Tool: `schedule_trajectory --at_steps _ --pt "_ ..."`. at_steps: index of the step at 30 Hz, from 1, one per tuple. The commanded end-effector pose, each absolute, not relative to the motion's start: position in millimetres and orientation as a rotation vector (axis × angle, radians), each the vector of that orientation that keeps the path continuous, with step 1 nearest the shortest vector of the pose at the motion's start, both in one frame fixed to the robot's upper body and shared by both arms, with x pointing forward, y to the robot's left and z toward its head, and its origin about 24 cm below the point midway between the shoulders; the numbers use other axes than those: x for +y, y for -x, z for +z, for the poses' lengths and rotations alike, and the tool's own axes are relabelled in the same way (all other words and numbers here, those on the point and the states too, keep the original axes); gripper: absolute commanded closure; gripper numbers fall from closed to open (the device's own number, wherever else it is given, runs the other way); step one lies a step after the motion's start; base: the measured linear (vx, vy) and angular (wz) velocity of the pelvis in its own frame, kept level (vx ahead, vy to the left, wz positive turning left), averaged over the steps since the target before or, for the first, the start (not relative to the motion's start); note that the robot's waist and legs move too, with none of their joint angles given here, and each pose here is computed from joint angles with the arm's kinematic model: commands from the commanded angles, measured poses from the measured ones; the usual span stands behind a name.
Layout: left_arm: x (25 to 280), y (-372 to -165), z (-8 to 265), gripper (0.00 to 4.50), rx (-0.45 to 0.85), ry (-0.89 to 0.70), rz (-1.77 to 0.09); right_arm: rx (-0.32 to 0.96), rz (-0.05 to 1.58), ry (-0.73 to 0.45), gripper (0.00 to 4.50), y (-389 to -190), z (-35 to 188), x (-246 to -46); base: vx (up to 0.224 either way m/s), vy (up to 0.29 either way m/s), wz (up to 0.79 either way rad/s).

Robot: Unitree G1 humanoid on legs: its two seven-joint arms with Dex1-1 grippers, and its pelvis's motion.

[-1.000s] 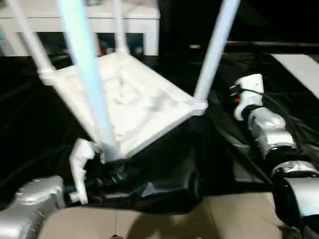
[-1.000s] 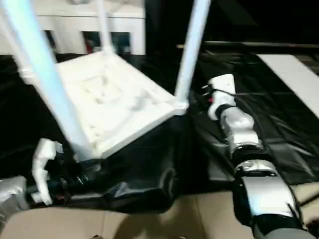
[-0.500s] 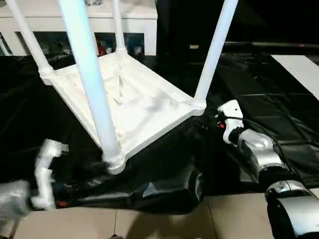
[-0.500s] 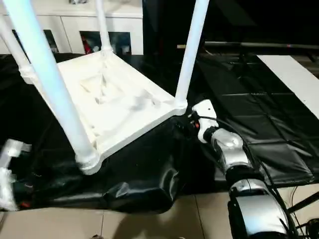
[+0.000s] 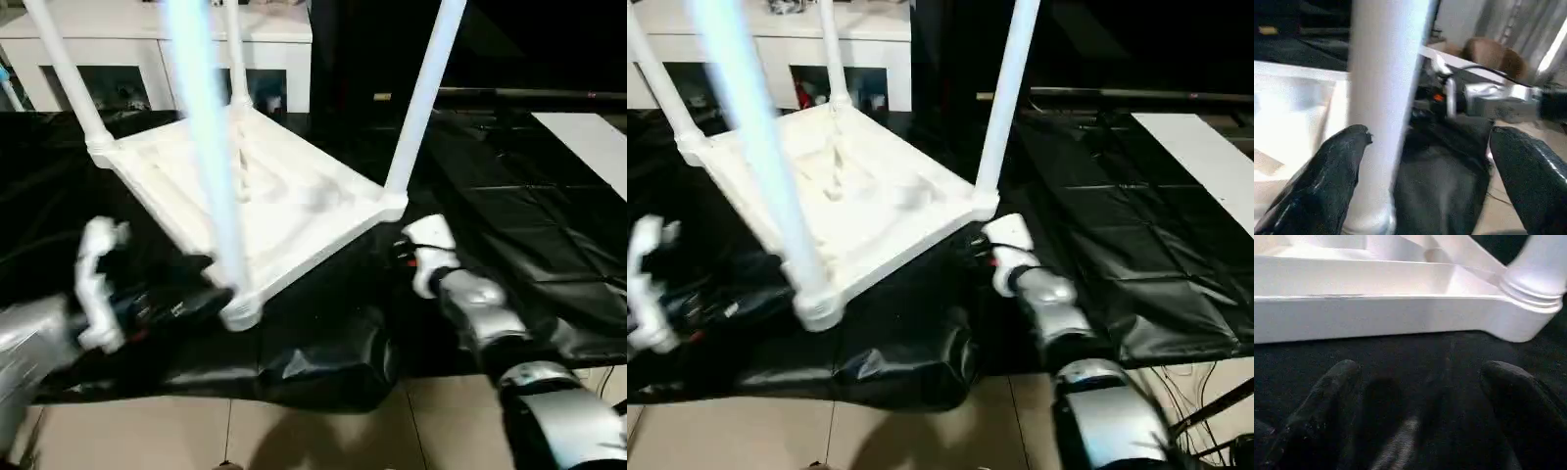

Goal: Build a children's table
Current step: Rotate table base

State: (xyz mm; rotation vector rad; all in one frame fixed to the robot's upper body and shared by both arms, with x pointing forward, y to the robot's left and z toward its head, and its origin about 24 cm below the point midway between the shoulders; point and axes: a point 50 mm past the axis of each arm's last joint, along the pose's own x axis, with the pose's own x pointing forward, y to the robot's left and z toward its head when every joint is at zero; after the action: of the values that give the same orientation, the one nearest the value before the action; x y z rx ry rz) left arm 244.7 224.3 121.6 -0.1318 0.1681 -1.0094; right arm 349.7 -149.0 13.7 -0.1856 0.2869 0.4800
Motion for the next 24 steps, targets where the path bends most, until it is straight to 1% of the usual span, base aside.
schedule_trajectory --at_steps 1,3,4,6,8,10,12,14,17,18,20,24 --pt "219 -255 120 0.07 0.164 0.098 -0.974 0.276 0.491 0.198 0.29 -353.6 18 -140.4 0.000 0.000 0.00" --pt "220 -265 115 0.07 0.181 0.070 -0.913 0.262 0.515 0.213 0.29 -353.9 19 -130.2 0.000 0.000 0.00" --pt "222 -266 113 0.07 0.193 0.065 -0.902 0.252 0.517 0.209 0.29 -354.4 20 -128.2 0.000 0.000 0.00" --pt "225 -266 109 0.07 0.227 0.056 -0.892 0.232 0.518 0.192 0.29 -355.7 24 -125.3 0.000 0.000 0.00" --pt "232 -261 106 0.07 0.263 0.051 -0.897 0.208 0.520 0.176 0.29 -357.0 27 -125.1 0.000 0.000 0.00" --pt "235 -259 105 0.07 0.267 0.047 -0.895 0.195 0.533 0.162 0.29 -357.1 29 -124.9 0.000 0.000 0.00" --pt "234 -261 108 0.07 0.236 0.048 -0.892 0.191 0.544 0.161 0.29 -356.9 30 -124.2 0.000 0.000 0.00" --pt "229 -265 113 0.07 0.190 0.066 -0.905 0.195 0.548 0.161 0.29 -356.9 29 -123.4 0.000 0.000 0.00" --pt "211 -273 122 0.07 0.119 0.102 -0.955 0.211 0.544 0.176 0.29 -357.8 28 -120.7 0.000 0.000 0.00" --pt "208 -274 123 0.07 0.111 0.103 -0.962 0.213 0.544 0.178 0.29 -358.0 28 -120.2 0.000 0.000 0.00" --pt "191 -282 124 0.07 0.084 0.094 -0.995 0.228 0.543 0.192 0.29 -358.9 28 -117.5 0.000 0.000 0.00" --pt "177 -285 123 0.07 0.077 0.098 -1.051 0.239 0.542 0.199 0.29 -359.4 27 -115.2 0.000 0.000 0.00"
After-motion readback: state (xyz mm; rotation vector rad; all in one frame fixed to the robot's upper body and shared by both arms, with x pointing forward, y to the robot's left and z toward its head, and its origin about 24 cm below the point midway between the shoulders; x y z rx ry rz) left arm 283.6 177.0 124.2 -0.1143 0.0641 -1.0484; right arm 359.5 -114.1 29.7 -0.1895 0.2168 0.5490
